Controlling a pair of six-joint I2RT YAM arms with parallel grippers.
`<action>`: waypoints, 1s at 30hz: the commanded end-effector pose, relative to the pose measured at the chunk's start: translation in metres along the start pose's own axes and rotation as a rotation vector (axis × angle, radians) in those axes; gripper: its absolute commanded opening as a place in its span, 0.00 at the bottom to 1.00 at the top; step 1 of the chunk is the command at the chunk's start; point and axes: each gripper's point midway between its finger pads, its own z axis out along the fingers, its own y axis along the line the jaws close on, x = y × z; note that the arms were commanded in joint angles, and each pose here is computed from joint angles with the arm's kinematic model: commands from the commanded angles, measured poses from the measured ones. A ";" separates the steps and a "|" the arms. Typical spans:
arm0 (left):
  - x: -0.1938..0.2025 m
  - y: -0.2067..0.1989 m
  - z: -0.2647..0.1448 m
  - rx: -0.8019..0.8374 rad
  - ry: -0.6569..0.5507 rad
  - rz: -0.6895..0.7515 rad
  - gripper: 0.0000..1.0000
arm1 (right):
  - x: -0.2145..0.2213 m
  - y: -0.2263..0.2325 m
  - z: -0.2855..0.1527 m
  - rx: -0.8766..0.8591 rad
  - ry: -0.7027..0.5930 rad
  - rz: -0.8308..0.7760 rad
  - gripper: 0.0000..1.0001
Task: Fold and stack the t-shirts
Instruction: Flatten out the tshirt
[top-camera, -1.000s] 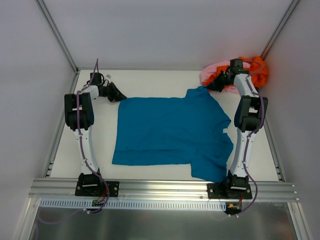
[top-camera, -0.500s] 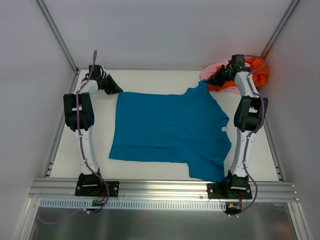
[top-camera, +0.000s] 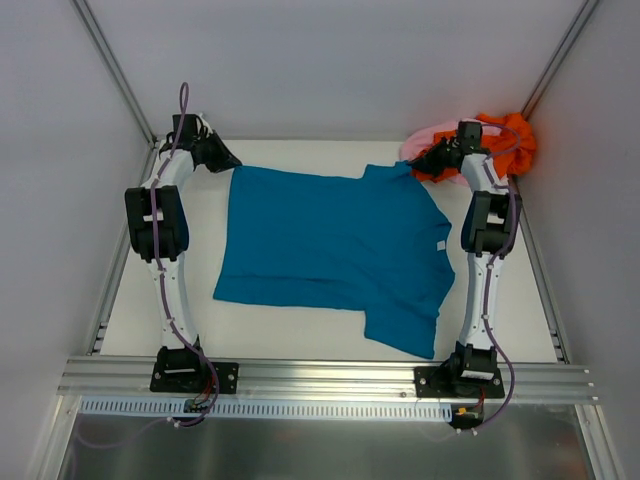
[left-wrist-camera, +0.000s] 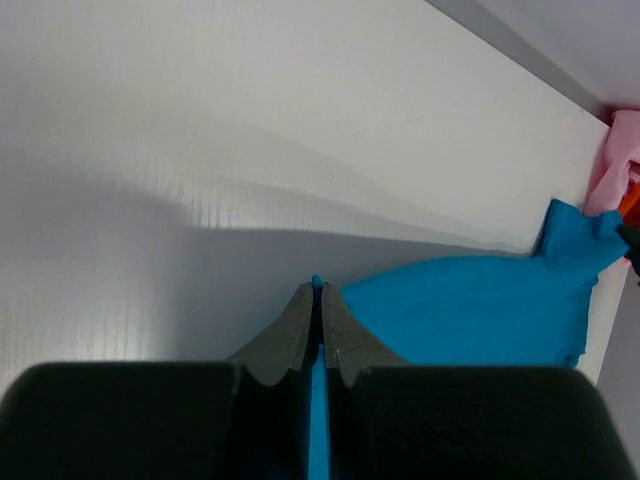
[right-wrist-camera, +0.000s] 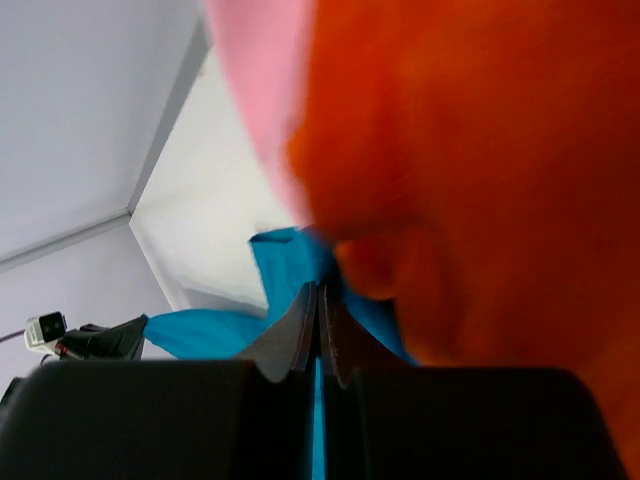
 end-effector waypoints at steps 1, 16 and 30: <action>-0.017 -0.009 -0.006 -0.006 -0.042 0.035 0.00 | -0.020 0.012 0.005 -0.076 -0.039 0.043 0.01; 0.004 0.001 -0.012 -0.040 -0.002 0.018 0.00 | -0.031 0.016 0.024 -0.146 -0.073 0.078 1.00; 0.003 0.000 -0.014 -0.048 0.002 0.031 0.00 | 0.006 0.009 0.051 -0.156 0.030 0.152 0.11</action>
